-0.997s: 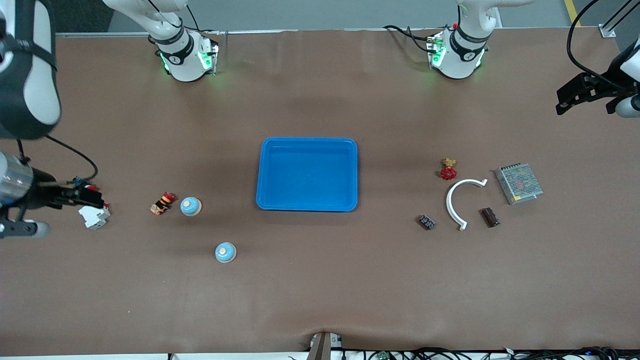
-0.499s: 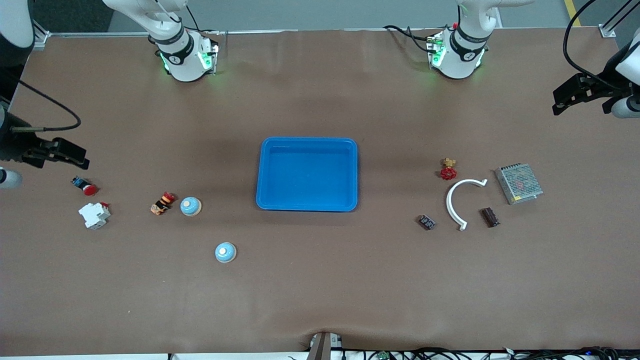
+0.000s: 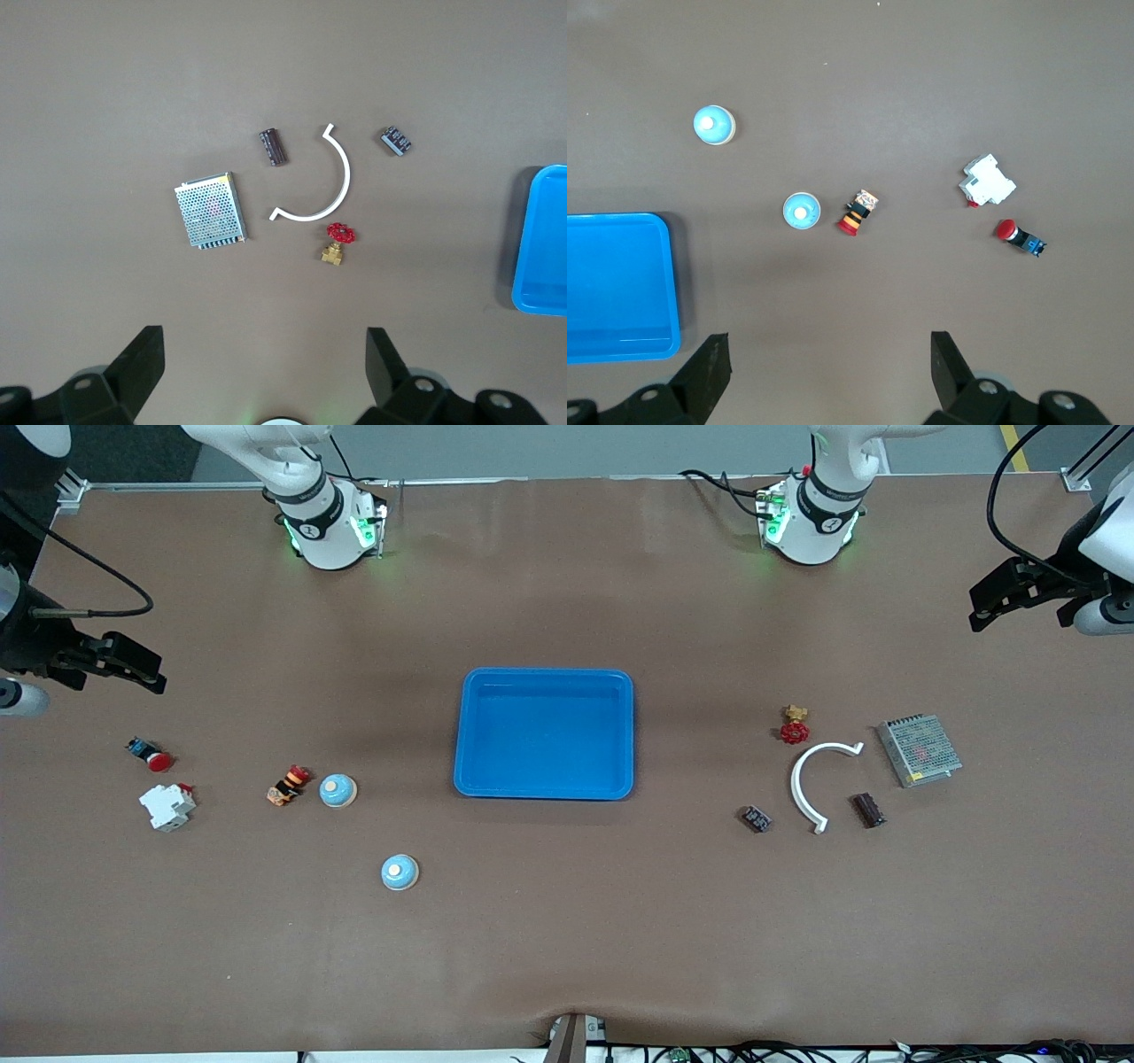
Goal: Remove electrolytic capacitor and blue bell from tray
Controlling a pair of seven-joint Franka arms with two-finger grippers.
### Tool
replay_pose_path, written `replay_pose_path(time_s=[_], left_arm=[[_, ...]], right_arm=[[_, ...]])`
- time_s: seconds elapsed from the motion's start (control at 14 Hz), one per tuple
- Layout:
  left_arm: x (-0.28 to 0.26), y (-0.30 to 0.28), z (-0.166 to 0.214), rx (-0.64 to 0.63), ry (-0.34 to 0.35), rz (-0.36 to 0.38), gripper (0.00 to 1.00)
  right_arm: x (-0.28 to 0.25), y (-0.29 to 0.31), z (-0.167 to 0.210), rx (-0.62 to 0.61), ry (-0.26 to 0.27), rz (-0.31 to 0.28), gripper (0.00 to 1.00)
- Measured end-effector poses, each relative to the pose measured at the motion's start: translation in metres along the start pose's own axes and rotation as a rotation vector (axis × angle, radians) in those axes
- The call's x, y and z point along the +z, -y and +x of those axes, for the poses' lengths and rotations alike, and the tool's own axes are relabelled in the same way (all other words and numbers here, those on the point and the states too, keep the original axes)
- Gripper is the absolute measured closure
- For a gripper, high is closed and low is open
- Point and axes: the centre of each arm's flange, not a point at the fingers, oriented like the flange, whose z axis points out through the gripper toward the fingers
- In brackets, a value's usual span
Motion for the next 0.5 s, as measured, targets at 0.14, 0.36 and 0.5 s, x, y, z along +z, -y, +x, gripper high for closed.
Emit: replay_pose_path(time_s=[0.14,0.36,0.5], left_arm=[[0.0,0.0,0.0001,0.0,-0.001,0.0,0.0],[-0.0002,0.0,0.0002,0.0,-0.002,0.0,0.0],[-0.0004,0.0,0.0004,0.0,-0.004,0.0,0.0]], right_arm=[[-0.001,-0.0001,-0.0033,0.001,0.0,-0.001,0.0],[-0.0015,-0.0002,-0.0038,0.003,-0.001,-0.001,0.0],[-0.0013,-0.0002,-0.004,0.003,0.001,-0.001,0.0]])
